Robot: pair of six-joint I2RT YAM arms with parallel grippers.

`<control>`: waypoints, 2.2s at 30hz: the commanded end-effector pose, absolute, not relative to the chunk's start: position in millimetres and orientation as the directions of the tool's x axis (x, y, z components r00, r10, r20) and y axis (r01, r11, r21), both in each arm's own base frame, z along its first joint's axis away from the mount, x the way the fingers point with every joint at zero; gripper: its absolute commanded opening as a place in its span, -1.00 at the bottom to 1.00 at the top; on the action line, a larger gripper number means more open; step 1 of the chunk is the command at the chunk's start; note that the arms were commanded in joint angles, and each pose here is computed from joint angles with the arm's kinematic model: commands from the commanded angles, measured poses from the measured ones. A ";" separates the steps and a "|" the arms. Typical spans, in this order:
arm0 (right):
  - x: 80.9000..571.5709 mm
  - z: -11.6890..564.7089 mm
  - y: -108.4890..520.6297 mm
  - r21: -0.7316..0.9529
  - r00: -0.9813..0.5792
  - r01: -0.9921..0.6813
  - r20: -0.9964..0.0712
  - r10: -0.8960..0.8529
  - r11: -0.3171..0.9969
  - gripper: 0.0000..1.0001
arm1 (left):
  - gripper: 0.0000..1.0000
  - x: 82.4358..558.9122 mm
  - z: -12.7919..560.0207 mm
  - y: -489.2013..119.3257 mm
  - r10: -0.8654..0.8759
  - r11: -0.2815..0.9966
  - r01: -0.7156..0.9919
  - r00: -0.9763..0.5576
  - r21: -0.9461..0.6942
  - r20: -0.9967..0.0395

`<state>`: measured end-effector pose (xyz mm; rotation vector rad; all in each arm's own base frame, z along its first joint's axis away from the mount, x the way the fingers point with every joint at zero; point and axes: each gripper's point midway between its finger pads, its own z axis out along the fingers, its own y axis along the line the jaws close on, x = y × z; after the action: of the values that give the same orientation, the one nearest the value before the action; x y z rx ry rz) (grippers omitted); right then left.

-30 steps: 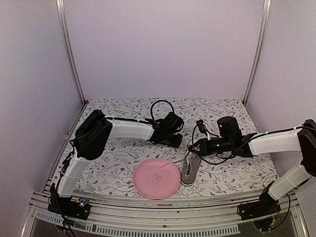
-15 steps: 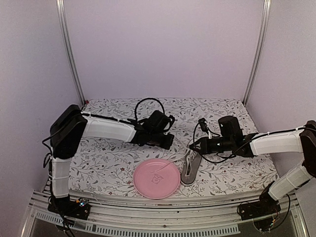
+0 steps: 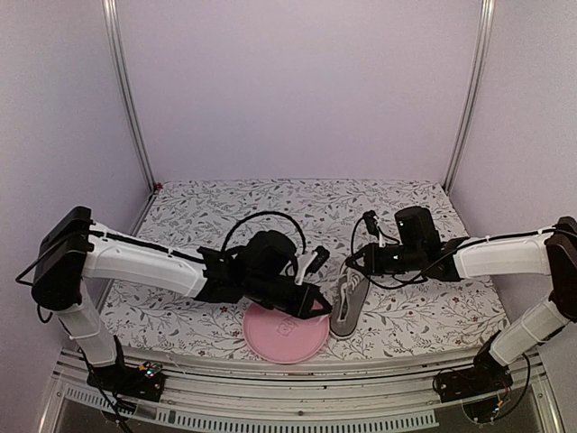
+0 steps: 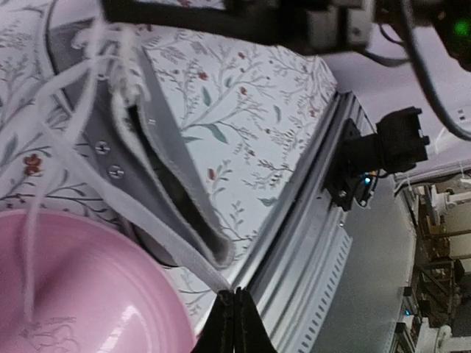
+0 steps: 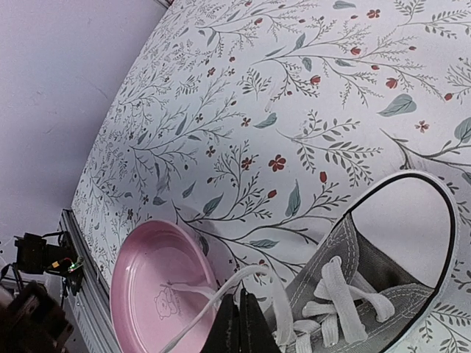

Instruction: Tie the shoes

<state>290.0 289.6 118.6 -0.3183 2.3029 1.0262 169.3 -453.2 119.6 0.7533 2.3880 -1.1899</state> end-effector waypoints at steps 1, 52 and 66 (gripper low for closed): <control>299.0 120.0 295.0 0.600 -0.798 -0.422 -0.601 0.035 0.680 -0.96 | -1.00 124.2 163.9 -507.1 0.278 0.323 0.620 -0.784 -0.715 -0.555; 260.8 133.2 293.5 0.675 -0.799 -0.485 -0.600 0.031 0.556 -0.96 | -0.22 258.6 116.3 -509.6 0.175 0.668 0.707 -0.455 -0.235 -0.873; 257.5 132.0 289.4 0.672 -0.803 -0.475 -0.595 0.032 0.568 -0.70 | -1.00 256.9 117.0 -519.8 0.174 0.645 0.733 -0.416 -0.216 -0.892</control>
<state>263.1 290.2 124.2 -0.3394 2.2682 1.1791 254.4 -512.1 102.7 0.7248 1.9917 -0.7386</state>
